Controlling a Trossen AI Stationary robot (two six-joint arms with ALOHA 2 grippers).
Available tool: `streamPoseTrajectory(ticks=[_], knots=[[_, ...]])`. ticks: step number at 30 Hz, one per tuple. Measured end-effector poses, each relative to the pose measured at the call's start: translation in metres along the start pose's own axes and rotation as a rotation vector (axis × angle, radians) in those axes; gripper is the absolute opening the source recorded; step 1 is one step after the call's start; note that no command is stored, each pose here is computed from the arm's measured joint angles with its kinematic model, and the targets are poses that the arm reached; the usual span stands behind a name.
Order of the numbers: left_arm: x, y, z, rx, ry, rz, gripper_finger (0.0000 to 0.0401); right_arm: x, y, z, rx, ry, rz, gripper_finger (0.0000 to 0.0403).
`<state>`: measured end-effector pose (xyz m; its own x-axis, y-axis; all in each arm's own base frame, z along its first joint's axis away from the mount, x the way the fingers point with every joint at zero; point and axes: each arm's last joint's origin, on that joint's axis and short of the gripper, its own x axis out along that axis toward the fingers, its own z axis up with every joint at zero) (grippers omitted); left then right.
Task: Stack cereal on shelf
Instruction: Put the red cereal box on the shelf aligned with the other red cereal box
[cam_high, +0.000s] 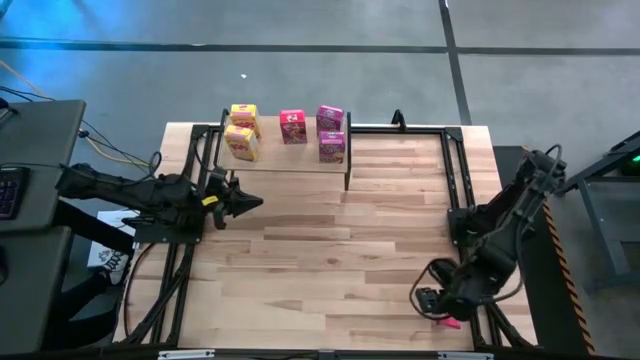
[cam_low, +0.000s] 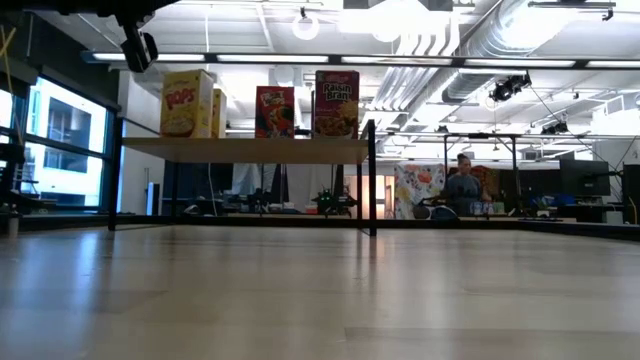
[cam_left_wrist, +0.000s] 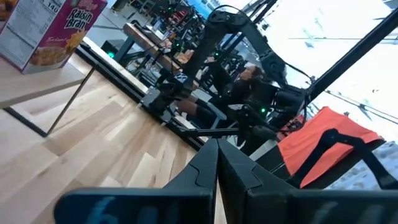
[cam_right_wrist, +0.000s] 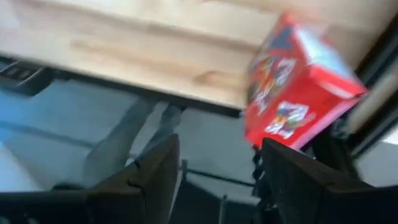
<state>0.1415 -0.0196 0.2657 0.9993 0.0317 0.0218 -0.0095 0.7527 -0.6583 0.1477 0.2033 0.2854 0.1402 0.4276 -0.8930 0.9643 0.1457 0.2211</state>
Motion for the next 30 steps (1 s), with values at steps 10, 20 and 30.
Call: streamPoseTrajectory(ticks=[10,20,30], knots=[[0.000,0.000,0.000,-0.009,-0.003,0.002,0.0000,-0.008,-0.007,-0.010,-0.070,-0.169,-0.090,0.0213],[0.000,0.001,0.001,-0.009,-0.027,0.026,0.0000,-0.008,-0.006,-0.008,-0.185,-0.219,-0.055,0.0213],[0.000,0.001,0.001,-0.009,-0.036,0.036,0.0000,-0.007,-0.008,-0.012,-0.229,-0.201,-0.049,0.0231]])
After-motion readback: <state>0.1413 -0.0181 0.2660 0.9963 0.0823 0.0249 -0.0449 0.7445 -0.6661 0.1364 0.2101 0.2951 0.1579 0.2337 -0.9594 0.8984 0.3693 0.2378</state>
